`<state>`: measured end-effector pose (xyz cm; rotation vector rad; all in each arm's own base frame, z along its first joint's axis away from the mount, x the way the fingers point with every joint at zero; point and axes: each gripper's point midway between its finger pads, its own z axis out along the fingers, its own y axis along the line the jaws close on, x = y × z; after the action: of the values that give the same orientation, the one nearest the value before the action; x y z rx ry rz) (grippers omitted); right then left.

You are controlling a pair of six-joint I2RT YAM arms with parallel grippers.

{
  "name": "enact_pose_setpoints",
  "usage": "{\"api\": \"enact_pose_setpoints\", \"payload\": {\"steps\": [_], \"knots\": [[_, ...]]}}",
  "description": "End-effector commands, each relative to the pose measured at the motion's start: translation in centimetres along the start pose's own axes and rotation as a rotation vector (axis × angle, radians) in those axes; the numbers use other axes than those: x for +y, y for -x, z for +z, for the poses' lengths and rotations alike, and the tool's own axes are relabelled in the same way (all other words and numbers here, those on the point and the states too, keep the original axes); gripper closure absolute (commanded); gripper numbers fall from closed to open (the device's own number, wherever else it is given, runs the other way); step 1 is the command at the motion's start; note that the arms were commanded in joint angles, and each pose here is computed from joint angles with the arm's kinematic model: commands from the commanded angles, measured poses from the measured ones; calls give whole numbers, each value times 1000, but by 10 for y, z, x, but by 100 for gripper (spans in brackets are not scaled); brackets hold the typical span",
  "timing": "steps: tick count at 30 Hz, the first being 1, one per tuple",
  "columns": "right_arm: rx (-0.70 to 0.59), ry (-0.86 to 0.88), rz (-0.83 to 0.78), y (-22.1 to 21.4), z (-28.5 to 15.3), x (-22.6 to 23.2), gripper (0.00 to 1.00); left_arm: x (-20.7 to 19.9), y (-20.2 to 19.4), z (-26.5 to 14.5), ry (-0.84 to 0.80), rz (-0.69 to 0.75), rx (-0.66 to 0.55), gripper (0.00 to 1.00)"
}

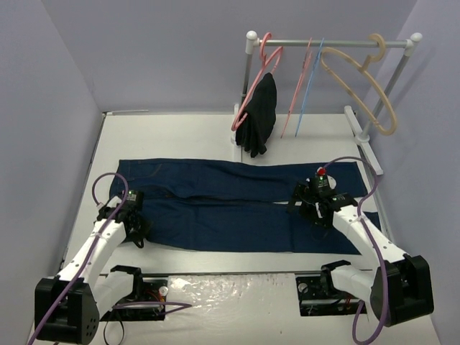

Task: Place the trousers on the hanger
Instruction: Fold the trousers at the center of the board.

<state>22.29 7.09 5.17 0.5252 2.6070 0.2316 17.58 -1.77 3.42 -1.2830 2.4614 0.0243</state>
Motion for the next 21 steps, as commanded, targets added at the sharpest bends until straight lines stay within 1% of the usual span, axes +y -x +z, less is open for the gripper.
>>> {"api": "enact_pose_setpoints", "payload": {"steps": [1, 3, 5, 7, 11, 13, 17, 19, 21], "knots": [[-45, -86, 114, 1, 13, -15, 2, -37, 34, -30, -113, 59, -76, 100], [-39, -111, 138, -4, 21, -20, 2, -42, 41, -38, -121, 84, -94, 100], [-34, -101, 162, -7, 29, -18, 3, -45, 48, -44, -125, 106, -110, 100], [-3, -77, 180, -16, 42, -15, 4, -48, 53, -47, -127, 134, -122, 100], [11, -79, 192, -15, 58, -11, 4, -52, 65, -54, -127, 174, -147, 100], [7, -87, 186, -8, 63, -8, 4, -48, 69, -54, -106, 187, -151, 100], [-49, -92, 136, 29, 70, 8, 4, -39, 76, -50, -85, 195, -146, 100], [-51, -108, 106, 37, 75, 10, 4, -36, 77, -46, -75, 203, -143, 100], [-87, -109, 98, 57, 71, 19, 4, -34, 80, -40, -71, 171, -118, 100]]}}
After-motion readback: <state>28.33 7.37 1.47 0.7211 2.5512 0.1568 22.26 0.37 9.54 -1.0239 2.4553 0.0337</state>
